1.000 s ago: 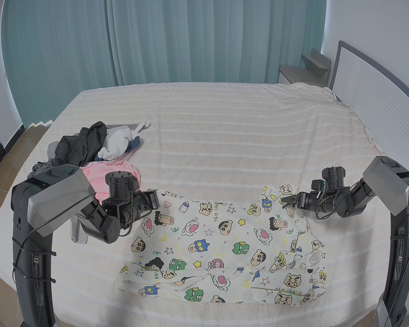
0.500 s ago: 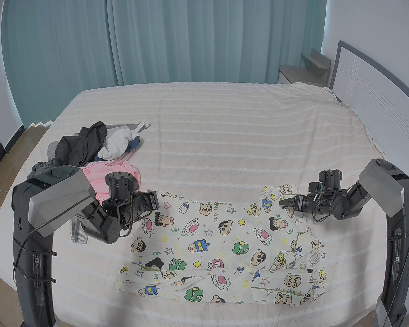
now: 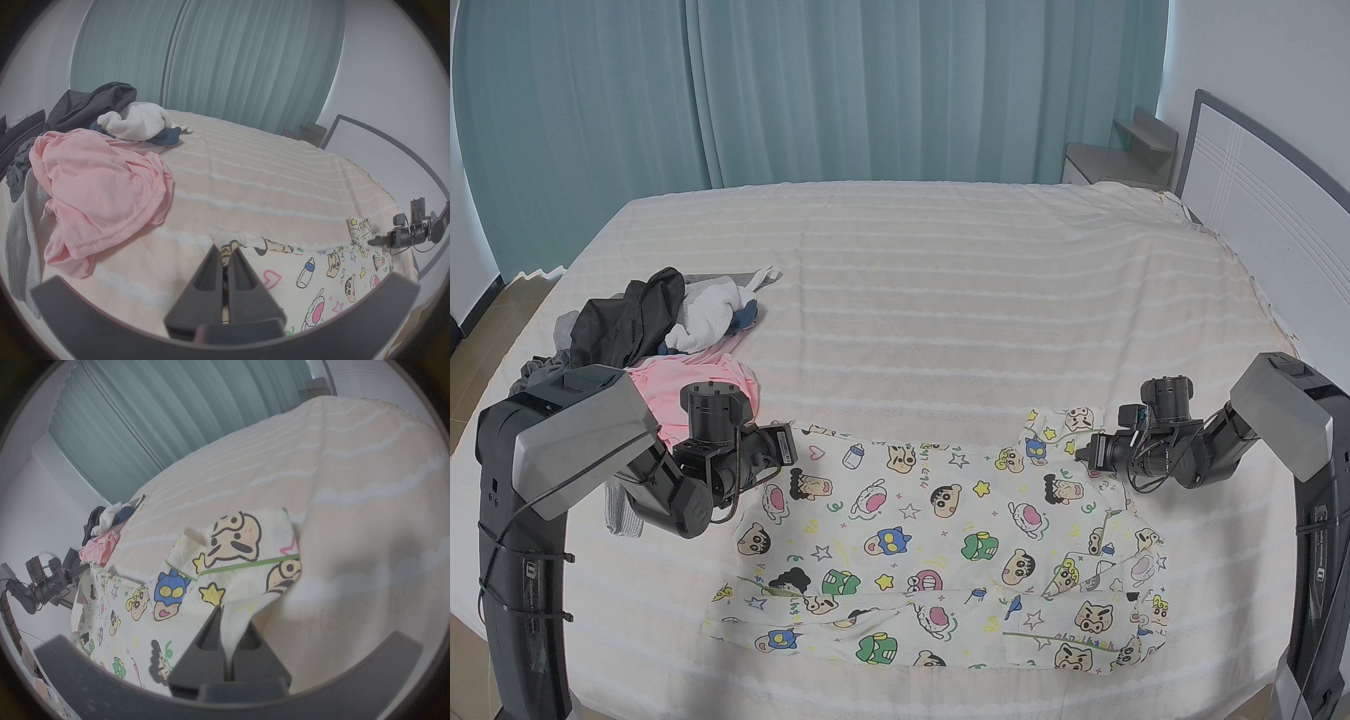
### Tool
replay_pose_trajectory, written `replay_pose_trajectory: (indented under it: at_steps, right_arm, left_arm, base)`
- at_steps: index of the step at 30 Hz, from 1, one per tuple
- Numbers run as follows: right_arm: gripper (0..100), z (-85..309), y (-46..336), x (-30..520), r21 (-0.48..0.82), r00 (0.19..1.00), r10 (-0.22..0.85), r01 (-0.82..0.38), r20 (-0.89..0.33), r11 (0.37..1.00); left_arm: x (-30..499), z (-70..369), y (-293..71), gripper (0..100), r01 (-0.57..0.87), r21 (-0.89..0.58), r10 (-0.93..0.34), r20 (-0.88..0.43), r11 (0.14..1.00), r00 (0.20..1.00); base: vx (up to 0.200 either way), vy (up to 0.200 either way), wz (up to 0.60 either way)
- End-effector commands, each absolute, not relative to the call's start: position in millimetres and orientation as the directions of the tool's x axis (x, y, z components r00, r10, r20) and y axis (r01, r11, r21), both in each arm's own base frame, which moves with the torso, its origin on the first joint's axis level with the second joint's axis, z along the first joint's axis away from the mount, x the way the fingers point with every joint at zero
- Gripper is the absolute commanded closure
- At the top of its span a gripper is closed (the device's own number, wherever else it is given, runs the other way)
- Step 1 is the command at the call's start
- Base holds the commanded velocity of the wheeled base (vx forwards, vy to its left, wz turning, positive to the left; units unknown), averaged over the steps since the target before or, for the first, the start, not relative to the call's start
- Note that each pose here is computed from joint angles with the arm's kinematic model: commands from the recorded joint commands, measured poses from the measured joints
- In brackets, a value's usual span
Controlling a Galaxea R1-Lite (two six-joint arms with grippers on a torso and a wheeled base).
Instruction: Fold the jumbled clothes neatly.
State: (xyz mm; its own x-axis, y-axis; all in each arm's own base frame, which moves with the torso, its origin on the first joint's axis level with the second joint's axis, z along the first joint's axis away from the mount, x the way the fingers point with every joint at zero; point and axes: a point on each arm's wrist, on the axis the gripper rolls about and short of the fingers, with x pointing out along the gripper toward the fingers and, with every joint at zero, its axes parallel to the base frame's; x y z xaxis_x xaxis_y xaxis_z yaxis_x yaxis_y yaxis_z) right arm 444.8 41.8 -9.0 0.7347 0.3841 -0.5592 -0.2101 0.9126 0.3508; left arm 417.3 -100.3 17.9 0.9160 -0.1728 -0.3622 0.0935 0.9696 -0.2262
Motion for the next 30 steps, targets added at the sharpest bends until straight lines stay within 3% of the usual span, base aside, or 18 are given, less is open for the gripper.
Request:
replay_pose_trajectory:
  at_steps: [1, 20, 30]
  right_arm:
    - [100, 0.8, 39.6, 445.6, 0.346, 0.762, 0.383, -0.221, -0.523, 0.912]
    - [100, 26.3, 27.5, 437.1, 0.364, 0.852, 0.368, -0.23, -0.373, 0.903]
    - [100, 15.7, 30.4, 420.1, 0.397, 0.8, 0.419, -0.25, -0.429, 0.883]
  left_arm:
    - [417.5, 20.3, -99.8, 100, 0.085, -0.222, -0.162, -0.355, 0.971, 0.921]
    - [412.5, 40.1, -98.3, 100, 0.096, -0.207, -0.154, -0.285, 0.974, 0.946]
    - [407.2, 43.8, -97.7, 100, 0.099, -0.204, -0.156, -0.288, 0.974, 0.945]
  base:
    - [0.0, 0.0, 0.0]
    - [0.0, 0.0, 0.0]
    - [0.0, 0.0, 0.0]
